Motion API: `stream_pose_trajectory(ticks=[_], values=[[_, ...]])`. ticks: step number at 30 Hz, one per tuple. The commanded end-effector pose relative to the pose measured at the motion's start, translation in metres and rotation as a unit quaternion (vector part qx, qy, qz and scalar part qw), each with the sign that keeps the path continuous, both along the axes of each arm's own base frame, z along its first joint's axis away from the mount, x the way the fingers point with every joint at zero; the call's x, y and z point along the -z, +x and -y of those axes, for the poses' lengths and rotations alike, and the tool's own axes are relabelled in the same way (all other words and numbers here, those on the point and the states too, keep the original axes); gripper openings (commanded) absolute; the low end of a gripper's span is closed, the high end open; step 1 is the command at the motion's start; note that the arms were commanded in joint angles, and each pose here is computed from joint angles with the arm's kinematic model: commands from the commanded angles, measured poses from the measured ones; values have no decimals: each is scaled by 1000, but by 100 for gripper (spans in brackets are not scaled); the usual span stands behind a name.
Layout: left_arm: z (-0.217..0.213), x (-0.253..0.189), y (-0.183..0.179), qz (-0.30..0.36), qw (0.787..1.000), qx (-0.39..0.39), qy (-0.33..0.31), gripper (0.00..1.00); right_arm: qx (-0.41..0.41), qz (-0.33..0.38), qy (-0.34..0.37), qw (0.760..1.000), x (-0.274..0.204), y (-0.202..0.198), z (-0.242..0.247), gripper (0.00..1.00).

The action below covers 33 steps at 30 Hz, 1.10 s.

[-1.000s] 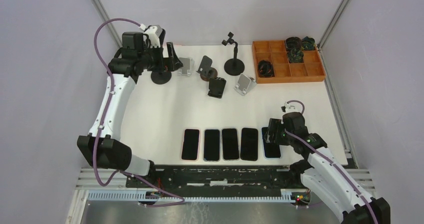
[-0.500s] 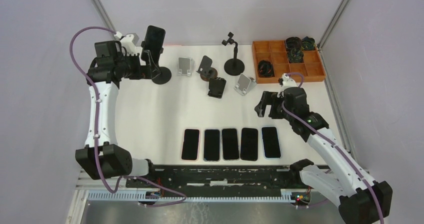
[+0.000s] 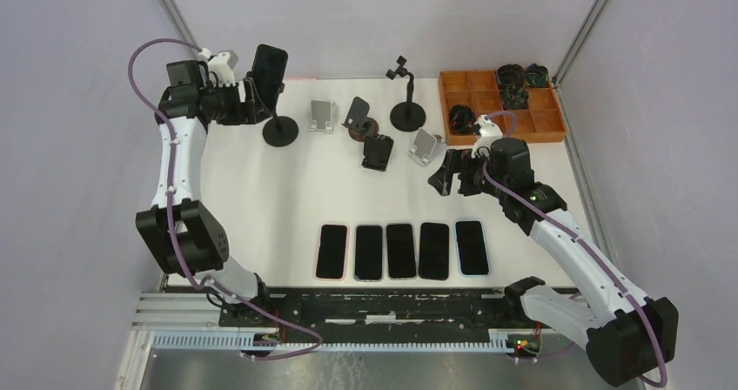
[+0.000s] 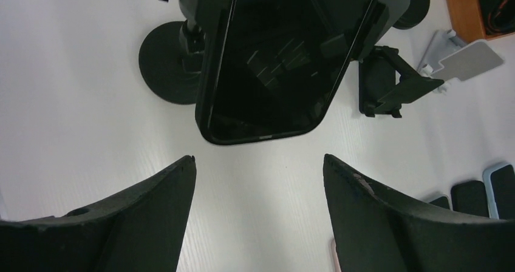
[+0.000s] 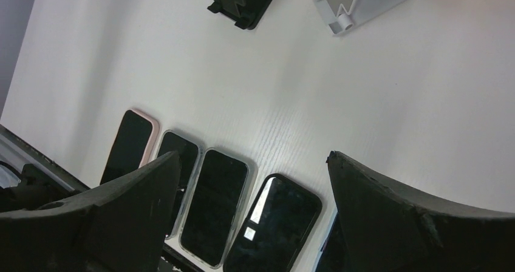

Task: Remove the phone from the phone stand

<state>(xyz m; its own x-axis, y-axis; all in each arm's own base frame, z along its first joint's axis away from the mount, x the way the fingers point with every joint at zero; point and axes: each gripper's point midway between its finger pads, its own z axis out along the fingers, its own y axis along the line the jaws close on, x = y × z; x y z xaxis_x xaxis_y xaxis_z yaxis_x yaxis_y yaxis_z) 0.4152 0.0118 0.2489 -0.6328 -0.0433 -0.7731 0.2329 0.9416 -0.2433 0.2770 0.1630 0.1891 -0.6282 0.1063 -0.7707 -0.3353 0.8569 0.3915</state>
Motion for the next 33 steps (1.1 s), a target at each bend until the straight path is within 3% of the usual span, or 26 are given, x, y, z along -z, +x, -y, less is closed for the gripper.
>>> stream_pose_trajectory(ticks=[1,11,18,22,27,33], values=[[16,-36,25,63,996,56,-35,79,-29,36,21,999,-18,0,-10,98],[23,-32,51,75,991,91,-62,64,-50,32,42,997,-15,-7,-18,98],[38,-25,58,65,982,130,-118,30,-66,36,61,995,-22,-6,-26,98],[51,-23,45,54,973,159,-156,5,-87,36,84,992,-28,-5,-37,98],[70,-21,10,47,958,207,-191,2,-119,40,117,985,-43,2,-55,98],[97,-55,-52,63,928,291,-225,2,-163,55,187,967,-71,16,-85,98]])
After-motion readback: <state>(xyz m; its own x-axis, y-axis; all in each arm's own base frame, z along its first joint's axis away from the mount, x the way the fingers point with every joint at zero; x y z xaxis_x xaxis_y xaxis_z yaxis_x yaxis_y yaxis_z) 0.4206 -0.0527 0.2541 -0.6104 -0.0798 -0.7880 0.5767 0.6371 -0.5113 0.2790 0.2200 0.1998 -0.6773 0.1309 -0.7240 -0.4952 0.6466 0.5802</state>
